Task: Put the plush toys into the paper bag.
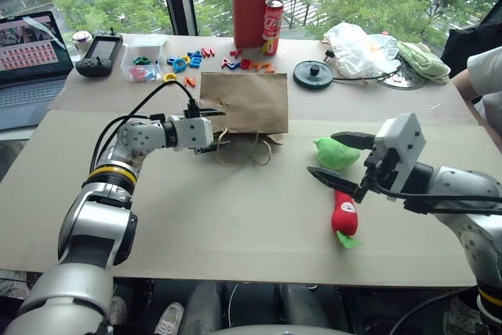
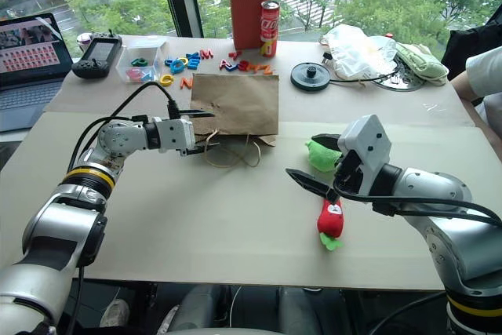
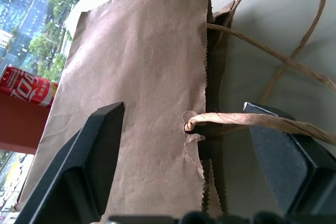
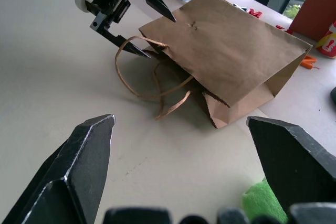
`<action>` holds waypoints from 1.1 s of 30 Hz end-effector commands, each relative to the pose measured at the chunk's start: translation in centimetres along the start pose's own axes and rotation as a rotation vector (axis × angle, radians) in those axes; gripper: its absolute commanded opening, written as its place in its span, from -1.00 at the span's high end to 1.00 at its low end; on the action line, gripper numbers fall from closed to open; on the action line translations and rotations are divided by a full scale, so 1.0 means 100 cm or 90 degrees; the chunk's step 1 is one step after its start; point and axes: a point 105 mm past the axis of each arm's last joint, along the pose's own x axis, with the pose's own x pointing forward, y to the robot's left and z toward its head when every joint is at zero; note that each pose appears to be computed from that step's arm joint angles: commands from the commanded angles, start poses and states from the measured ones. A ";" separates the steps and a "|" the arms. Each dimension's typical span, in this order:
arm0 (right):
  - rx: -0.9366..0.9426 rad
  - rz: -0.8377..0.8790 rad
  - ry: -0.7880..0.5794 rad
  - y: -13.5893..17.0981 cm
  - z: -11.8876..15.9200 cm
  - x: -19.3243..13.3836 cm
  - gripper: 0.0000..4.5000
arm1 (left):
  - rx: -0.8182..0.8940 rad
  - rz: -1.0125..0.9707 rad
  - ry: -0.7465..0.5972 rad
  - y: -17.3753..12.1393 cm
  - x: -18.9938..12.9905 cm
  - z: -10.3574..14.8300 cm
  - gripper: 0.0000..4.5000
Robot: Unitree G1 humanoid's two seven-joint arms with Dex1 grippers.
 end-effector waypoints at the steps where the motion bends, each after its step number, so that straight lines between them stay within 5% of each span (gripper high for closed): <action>1: -0.018 -0.011 -0.023 -0.001 0.010 -0.002 -1.00 | 0.018 0.023 -0.016 0.014 -0.004 0.007 0.13; 6: -0.017 -0.016 -0.024 -0.002 0.010 -0.001 -1.00 | 0.012 0.027 -0.024 0.015 -0.002 0.009 0.97; 17: -0.016 -0.018 -0.022 -0.002 0.008 0.000 -1.00 | -0.035 0.055 -0.075 0.024 -0.009 0.017 0.99; 33: 0.023 0.037 -0.026 0.029 -0.001 0.041 -1.00 | -0.280 0.092 -0.165 0.059 -0.052 0.033 0.99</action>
